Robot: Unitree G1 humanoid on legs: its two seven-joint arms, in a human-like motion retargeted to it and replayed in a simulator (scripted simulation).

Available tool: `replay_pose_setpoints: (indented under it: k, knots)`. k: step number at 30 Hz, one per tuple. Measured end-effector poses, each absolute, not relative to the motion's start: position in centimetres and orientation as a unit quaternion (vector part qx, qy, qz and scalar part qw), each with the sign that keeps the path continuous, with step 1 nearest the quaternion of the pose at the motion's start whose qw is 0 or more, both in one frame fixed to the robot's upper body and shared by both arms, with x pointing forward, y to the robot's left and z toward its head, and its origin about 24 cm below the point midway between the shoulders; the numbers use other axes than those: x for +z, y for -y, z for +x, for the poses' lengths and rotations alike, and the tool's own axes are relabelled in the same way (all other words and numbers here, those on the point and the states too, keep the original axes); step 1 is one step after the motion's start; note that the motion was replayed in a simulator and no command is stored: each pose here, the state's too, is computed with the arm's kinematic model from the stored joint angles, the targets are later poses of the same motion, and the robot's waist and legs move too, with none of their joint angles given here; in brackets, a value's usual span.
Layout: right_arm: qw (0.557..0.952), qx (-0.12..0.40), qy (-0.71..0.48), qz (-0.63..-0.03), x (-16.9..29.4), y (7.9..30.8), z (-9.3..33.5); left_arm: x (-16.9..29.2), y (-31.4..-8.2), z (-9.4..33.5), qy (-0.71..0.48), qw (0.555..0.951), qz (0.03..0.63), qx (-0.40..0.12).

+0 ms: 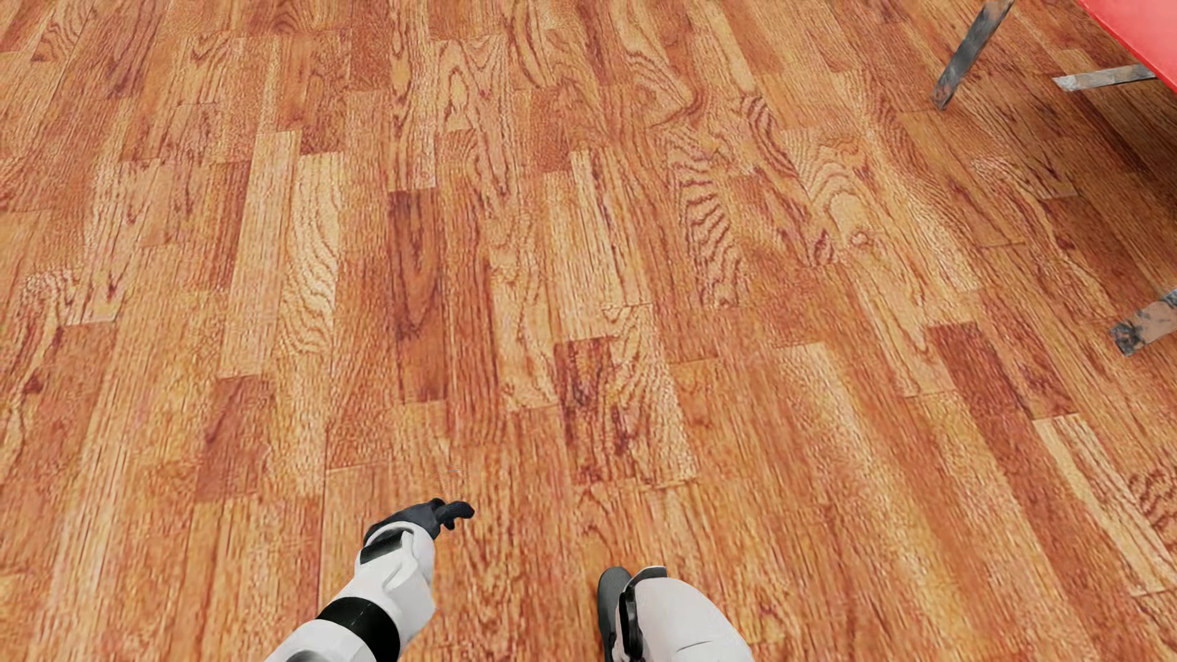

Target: Approach the table

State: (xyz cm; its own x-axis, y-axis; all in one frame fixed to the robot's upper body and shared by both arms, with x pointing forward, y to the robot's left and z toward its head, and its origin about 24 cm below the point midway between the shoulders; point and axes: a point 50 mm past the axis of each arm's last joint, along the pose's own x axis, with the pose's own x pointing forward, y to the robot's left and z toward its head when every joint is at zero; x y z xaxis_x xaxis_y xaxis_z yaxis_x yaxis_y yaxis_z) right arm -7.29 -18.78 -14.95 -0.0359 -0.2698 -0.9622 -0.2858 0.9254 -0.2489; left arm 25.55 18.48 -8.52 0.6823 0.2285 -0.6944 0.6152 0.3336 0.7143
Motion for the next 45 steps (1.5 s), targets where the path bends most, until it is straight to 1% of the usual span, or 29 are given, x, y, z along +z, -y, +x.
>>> replay_pose_setpoints:
  k: [2,4,6,8,11,13,14,15,16,17,18,19,21,24,26,28,31,32,33,35,36,37,38,40,41,42,43,44,45]
  knots:
    - [0.685,0.025,-0.692,-0.226,-15.2,19.8,-4.5,-12.7,-20.0,19.1,-0.475,0.676,0.533,-0.183]
    - [0.736,-0.024,-0.623,-0.263,-14.7,21.1,-0.4,-15.2,-21.2,12.3,-0.562,0.638,0.479,-0.218]
    - [0.791,-0.074,-0.542,-0.274,-13.7,21.8,3.2,-16.2,-22.7,5.4,-0.64,0.62,0.404,-0.207]
    - [0.835,-0.053,-0.461,-0.296,-12.6,22.0,7.1,-15.8,-24.3,-1.0,-0.696,0.615,0.334,-0.161]
    - [0.857,-0.02,-0.379,-0.35,-10.5,22.9,12.4,-13.7,-25.0,-7.9,-0.732,0.627,0.268,-0.005]
    - [0.854,-0.075,-0.374,-0.354,-9.6,24.5,13.0,-13.8,-23.8,-7.7,-0.728,0.633,0.255,0.067]
    - [0.851,-0.118,-0.384,-0.339,-9.6,25.1,12.1,-14.4,-23.2,-5.9,-0.718,0.642,0.26,0.069]
    - [0.847,-0.14,-0.401,-0.321,-10.1,25.0,11.1,-15.0,-22.5,-3.0,-0.699,0.661,0.27,0.048]
    - [0.842,-0.123,-0.421,-0.314,-10.8,24.5,10.5,-15.6,-21.6,0.5,-0.668,0.686,0.288,0.005]
    - [0.833,-0.074,-0.447,-0.319,-11.6,23.9,10.0,-15.7,-20.7,4.5,-0.624,0.711,0.322,-0.046]
    - [0.817,-0.024,-0.478,-0.322,-12.6,23.1,9.2,-15.2,-19.8,8.8,-0.568,0.73,0.369,-0.091]
    - [0.798,0.002,-0.512,-0.317,-13.5,22.4,8.1,-14.3,-18.6,13.1,-0.506,0.744,0.418,-0.129]
    - [0.771,-0.014,-0.568,-0.288,-14.6,22.0,5.4,-10.7,-15.3,21.3,-0.365,0.771,0.492,-0.177]
    - [0.76,-0.056,-0.602,-0.238,-15.2,21.4,2.8,-1.7,-10.0,29.8,-0.12,0.828,0.522,-0.166]
    - [0.74,-0.048,-0.634,-0.217,-15.5,21.0,0.6,2.4,-8.7,31.1,-0.014,0.858,0.495,-0.132]
    - [0.717,-0.003,-0.662,-0.221,-16.0,20.1,-0.6,2.5,-10.4,30.0,-0.006,0.864,0.492,-0.105]
    - [0.712,0.076,-0.649,-0.258,-16.3,19.4,0.8,-3.6,-15.5,25.0,-0.181,0.858,0.475,-0.07]
    - [0.726,0.083,-0.625,-0.275,-16.2,19.6,2.3,-6.6,-17.0,22.6,-0.272,0.837,0.469,-0.074]
    - [0.743,0.078,-0.596,-0.293,-15.8,19.9,4.0,-9.6,-18.3,19.5,-0.367,0.797,0.471,-0.091]
    - [0.775,0.08,-0.532,-0.331,-15.0,20.2,7.6,-14.1,-20.8,11.4,-0.531,0.674,0.485,-0.171]
    - [0.791,0.096,-0.492,-0.351,-14.3,19.9,9.6,-15.2,-21.9,7.1,-0.589,0.616,0.473,-0.223]
    - [0.809,0.115,-0.443,-0.37,-13.5,19.5,11.5,-15.5,-22.7,3.2,-0.636,0.58,0.44,-0.256]
    - [0.827,0.131,-0.389,-0.385,-12.4,19.0,13.3,-15.4,-23.5,-0.5,-0.676,0.571,0.39,-0.253]
    - [0.855,0.139,-0.301,-0.4,-10.2,18.7,15.5,-14.3,-24.0,-6.6,-0.732,0.59,0.301,-0.162]
    - [0.867,0.118,-0.28,-0.396,-9.3,19.4,16.0,-13.9,-23.6,-8.3,-0.743,0.596,0.283,-0.114]
    - [0.879,0.065,-0.281,-0.379,-8.8,20.3,16.1,-14.1,-23.3,-8.6,-0.747,0.594,0.287,-0.084]
    - [0.886,-0.015,-0.299,-0.354,-9.0,21.2,15.5,-14.5,-23.4,-7.5,-0.746,0.587,0.305,-0.075]
    - [0.877,-0.093,-0.329,-0.337,-9.7,21.6,14.5,-15.0,-23.7,-4.7,-0.732,0.589,0.332,-0.084]
    - [0.862,-0.127,-0.36,-0.334,-10.6,21.4,13.7,-15.3,-23.8,-0.5,-0.693,0.611,0.369,-0.096]
